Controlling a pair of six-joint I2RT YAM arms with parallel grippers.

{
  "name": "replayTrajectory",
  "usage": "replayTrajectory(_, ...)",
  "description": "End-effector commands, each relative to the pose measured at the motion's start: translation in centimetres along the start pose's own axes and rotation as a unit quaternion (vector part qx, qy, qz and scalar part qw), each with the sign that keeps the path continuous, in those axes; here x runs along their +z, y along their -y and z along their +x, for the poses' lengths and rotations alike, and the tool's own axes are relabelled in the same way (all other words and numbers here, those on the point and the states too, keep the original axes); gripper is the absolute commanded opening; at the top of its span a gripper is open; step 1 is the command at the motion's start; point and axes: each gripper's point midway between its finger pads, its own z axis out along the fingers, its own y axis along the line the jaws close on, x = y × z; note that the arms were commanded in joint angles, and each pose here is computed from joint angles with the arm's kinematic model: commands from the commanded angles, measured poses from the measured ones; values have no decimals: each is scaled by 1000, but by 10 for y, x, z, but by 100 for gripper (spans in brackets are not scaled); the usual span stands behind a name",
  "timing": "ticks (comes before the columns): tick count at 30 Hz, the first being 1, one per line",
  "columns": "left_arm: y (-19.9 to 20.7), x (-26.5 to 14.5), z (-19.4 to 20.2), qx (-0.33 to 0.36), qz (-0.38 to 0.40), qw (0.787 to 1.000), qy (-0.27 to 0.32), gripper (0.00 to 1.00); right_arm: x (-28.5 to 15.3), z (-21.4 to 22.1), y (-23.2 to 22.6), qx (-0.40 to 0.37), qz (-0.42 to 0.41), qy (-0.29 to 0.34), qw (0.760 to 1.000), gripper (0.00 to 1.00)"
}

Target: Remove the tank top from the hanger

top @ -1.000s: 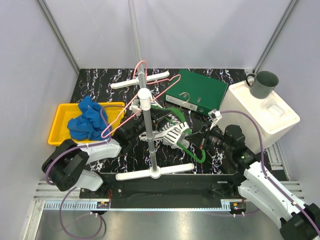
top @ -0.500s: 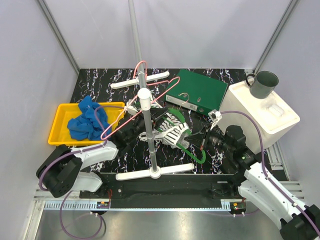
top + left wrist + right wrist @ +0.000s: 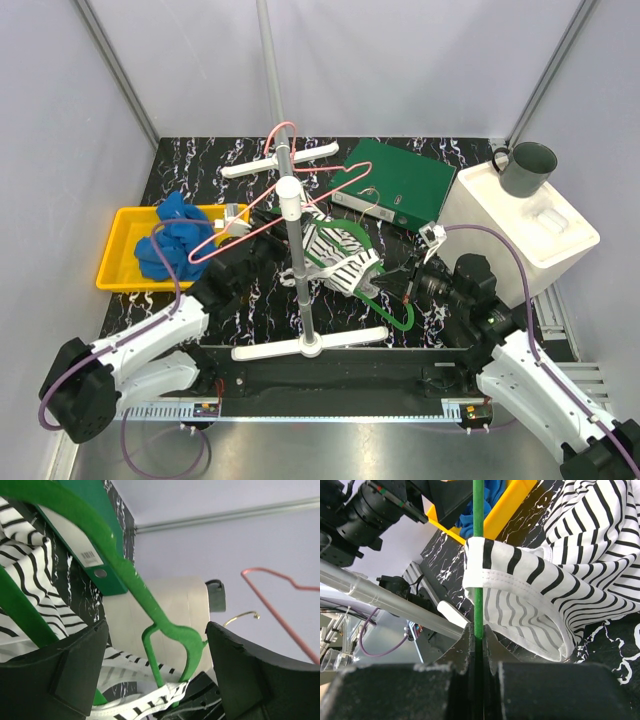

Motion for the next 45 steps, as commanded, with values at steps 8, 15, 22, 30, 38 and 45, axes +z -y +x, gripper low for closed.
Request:
replayTrajectory(8,-12,29,-5,-69,-61,995,27,78,0,-7,-17,-42,-46,1,998,0)
replayTrajectory(15,-4,35,-12,-45,-50,997,42,63,-1,4,-14,-28,-48,-10,998,0)
replayTrajectory(22,-4,39,-14,-21,-41,998,39,30,3,18,-2,-1,-33,-28,999,0)
replayTrajectory(30,11,34,-28,54,-30,996,60,4,7,25,19,37,18,-36,999,28)
replayTrajectory(38,19,28,-39,84,-22,994,72,0,12,26,33,41,49,-39,997,68)
replayTrajectory(45,20,35,-33,71,-8,996,44,0,24,12,38,30,58,-34,997,68)
